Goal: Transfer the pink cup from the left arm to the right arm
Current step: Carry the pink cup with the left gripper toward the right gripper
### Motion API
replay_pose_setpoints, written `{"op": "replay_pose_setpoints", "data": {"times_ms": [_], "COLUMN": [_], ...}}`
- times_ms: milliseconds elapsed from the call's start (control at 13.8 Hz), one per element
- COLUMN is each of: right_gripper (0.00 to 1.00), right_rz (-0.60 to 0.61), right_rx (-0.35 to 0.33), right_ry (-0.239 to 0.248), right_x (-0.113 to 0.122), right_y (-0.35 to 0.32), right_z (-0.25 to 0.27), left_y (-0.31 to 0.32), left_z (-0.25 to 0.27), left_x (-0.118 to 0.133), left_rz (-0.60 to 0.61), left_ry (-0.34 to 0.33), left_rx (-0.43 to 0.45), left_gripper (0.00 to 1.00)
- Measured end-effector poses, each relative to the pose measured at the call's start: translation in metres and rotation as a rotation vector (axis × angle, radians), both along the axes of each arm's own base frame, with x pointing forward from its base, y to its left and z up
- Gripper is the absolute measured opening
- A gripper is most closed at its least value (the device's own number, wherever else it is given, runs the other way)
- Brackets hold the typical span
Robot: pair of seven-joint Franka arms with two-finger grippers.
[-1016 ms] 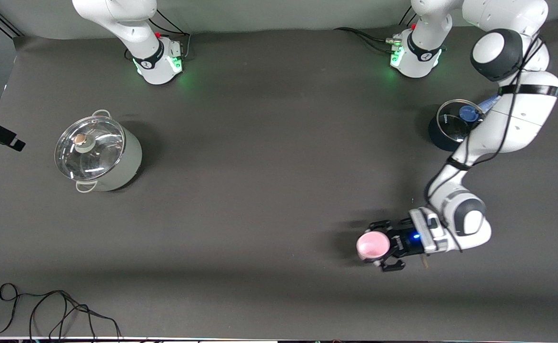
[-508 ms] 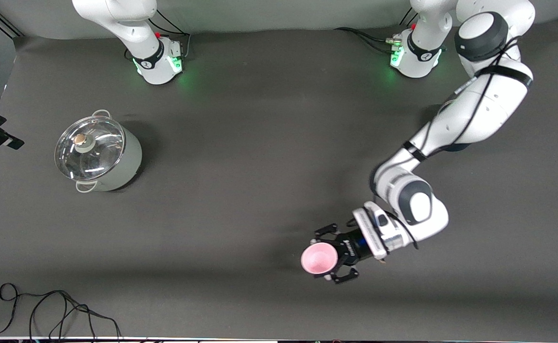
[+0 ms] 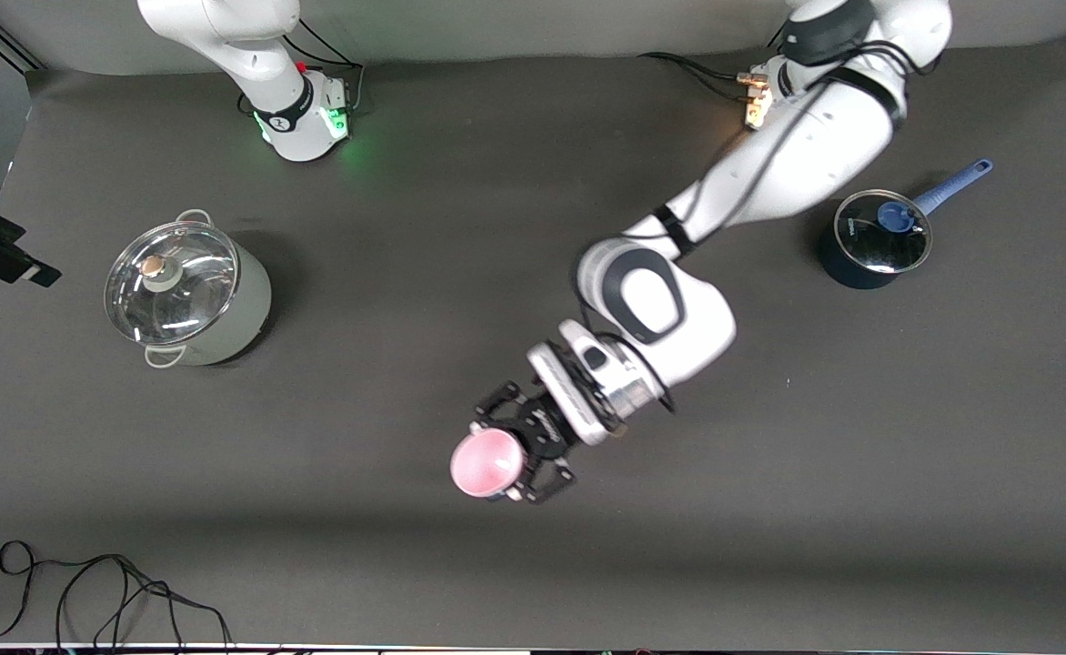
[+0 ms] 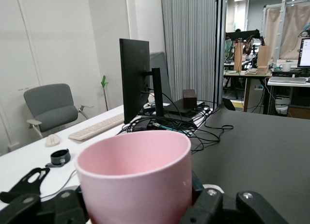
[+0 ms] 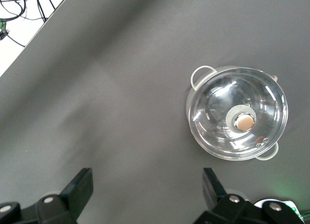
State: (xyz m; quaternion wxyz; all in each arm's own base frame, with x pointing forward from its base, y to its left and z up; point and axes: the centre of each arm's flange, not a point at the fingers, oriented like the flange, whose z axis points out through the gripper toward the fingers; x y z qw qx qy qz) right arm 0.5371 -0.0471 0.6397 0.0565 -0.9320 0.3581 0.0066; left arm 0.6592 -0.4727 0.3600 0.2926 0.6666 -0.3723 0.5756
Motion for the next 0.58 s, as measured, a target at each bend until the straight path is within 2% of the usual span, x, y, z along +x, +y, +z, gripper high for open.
{"op": "replay_pose_setpoints", "data": {"times_ms": [363,580], "right_gripper": [1.00,1.00], "right_rz": [0.073,0.119], "right_rx": [-0.052,-0.079], "right_ry": [0.022,0.035], "right_x": [0.007,0.012], "right_y": [0.034,0.057], "right_z": [-0.010,-0.019], "left_y": [-0.061,-0.076], "left_z": [0.047,0.080], "left_x": [-0.055,-0.079], "left_rz": [0.050,0.067], "left_ry": [0.034,0.032], "left_rx": [-0.040,-0.060], "left_gripper": [0.69,0.69]}}
